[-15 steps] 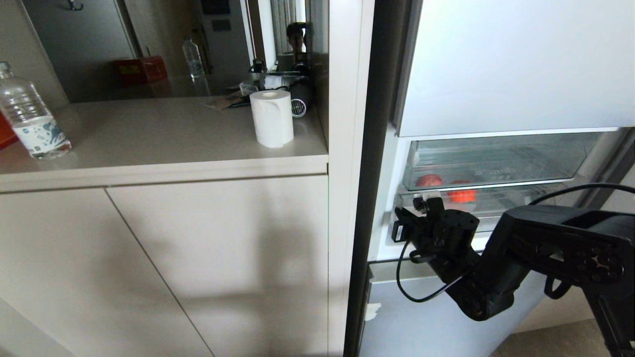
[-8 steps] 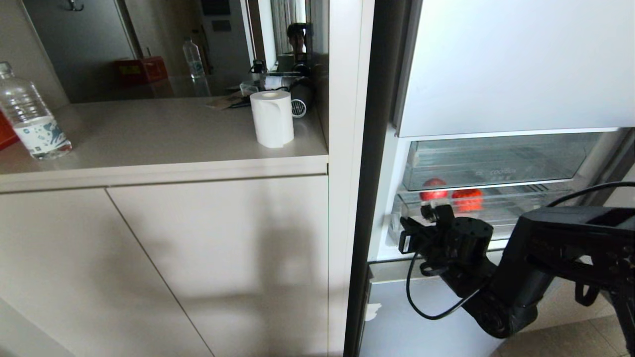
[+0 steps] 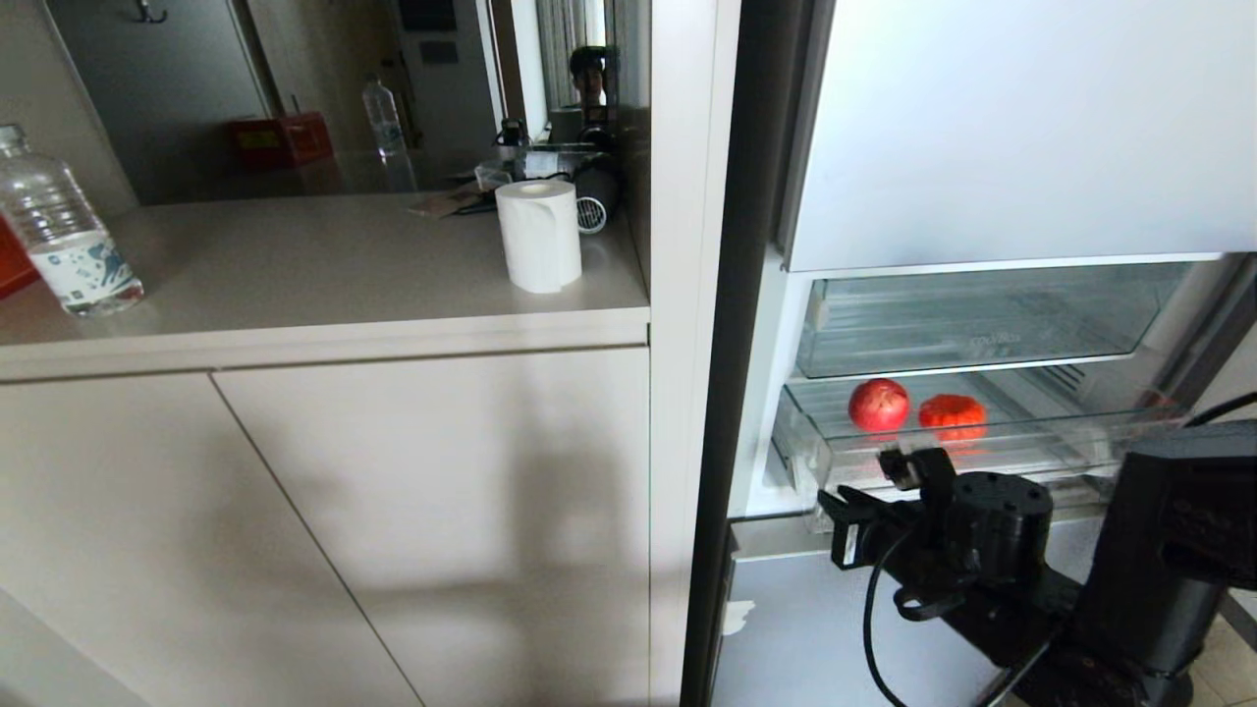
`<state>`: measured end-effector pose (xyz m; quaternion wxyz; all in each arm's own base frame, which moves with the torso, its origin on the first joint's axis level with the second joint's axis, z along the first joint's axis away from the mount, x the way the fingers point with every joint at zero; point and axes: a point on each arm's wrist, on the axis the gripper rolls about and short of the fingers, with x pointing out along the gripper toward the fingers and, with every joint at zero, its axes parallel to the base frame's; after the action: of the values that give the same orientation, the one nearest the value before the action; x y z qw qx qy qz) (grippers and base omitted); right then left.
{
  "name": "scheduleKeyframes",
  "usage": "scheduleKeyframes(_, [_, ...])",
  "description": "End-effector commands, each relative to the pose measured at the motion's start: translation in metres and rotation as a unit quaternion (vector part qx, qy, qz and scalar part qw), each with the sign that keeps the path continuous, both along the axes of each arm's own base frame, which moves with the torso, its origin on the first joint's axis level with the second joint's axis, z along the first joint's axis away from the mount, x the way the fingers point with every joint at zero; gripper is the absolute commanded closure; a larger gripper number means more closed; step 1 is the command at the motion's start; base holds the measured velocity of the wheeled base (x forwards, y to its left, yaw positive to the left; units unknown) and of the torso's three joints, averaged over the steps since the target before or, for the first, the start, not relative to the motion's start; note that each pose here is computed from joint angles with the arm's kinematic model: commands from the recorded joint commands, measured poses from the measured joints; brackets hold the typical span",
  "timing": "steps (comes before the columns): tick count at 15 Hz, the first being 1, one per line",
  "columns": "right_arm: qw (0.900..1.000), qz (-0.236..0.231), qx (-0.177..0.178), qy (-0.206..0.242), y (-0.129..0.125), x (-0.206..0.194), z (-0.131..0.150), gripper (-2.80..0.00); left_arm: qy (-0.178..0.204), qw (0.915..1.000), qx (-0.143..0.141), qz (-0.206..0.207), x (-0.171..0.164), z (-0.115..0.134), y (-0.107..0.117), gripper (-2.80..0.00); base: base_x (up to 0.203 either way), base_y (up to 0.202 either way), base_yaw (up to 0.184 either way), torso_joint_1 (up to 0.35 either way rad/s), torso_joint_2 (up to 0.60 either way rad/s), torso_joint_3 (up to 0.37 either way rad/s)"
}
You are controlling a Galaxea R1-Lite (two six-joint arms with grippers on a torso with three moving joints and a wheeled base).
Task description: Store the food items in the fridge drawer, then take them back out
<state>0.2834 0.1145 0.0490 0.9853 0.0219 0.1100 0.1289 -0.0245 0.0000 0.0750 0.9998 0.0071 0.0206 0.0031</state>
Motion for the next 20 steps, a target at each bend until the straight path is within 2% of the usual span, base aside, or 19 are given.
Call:
scheduleKeyframes(1, [1.000, 0.005, 0.013, -0.016, -0.004, -0.021, 0.019, -2.80, 0.001, 1.0000, 0.001, 0.001, 0.000, 0.000, 0.000, 0.00, 0.000, 0.000, 0.000, 0.000, 0.00, 0.000])
scheduleKeyframes(5, [1.000, -0.004, 0.016, -0.025, -0.018, -0.064, 0.040, -2.80, 0.001, 1.0000, 0.000, 0.001, 0.000, 0.000, 0.000, 0.00, 0.000, 0.000, 0.000, 0.000, 0.00, 0.000])
scheduleKeyframes(7, [0.998, -0.039, 0.020, -0.050, -0.034, -0.065, 0.053, -2.80, 0.001, 1.0000, 0.000, 0.001, 0.000, 0.000, 0.000, 0.00, 0.000, 0.000, 0.000, 0.000, 0.00, 0.000])
scheduleKeyframes(9, [0.991, -0.104, 0.012, -0.079, -0.063, -0.044, 0.064, -2.80, 0.001, 1.0000, 0.000, 0.001, 0.000, 0.000, 0.000, 0.00, 0.000, 0.000, 0.000, 0.000, 0.00, 0.000])
scheduleKeyframes(11, [0.987, -0.132, 0.001, -0.087, -0.086, -0.019, 0.076, -2.80, 0.001, 1.0000, 0.000, 0.000, 0.000, 0.000, 0.000, 0.00, 0.000, 0.000, 0.000, 0.000, 0.00, 0.000])
scheduleKeyframes(16, [0.990, -0.134, -0.008, -0.046, -0.124, 0.037, 0.095, -2.80, 0.001, 1.0000, 0.000, 0.000, 0.000, 0.000, 0.000, 0.00, 0.000, 0.000, 0.000, 0.000, 0.00, 0.000])
scheduleKeyframes(20, [0.990, -0.143, -0.014, 0.007, -0.138, 0.084, 0.075, -2.80, 0.001, 1.0000, 0.000, 0.001, 0.000, 0.000, 0.000, 0.00, 0.000, 0.000, 0.000, 0.000, 0.00, 0.000])
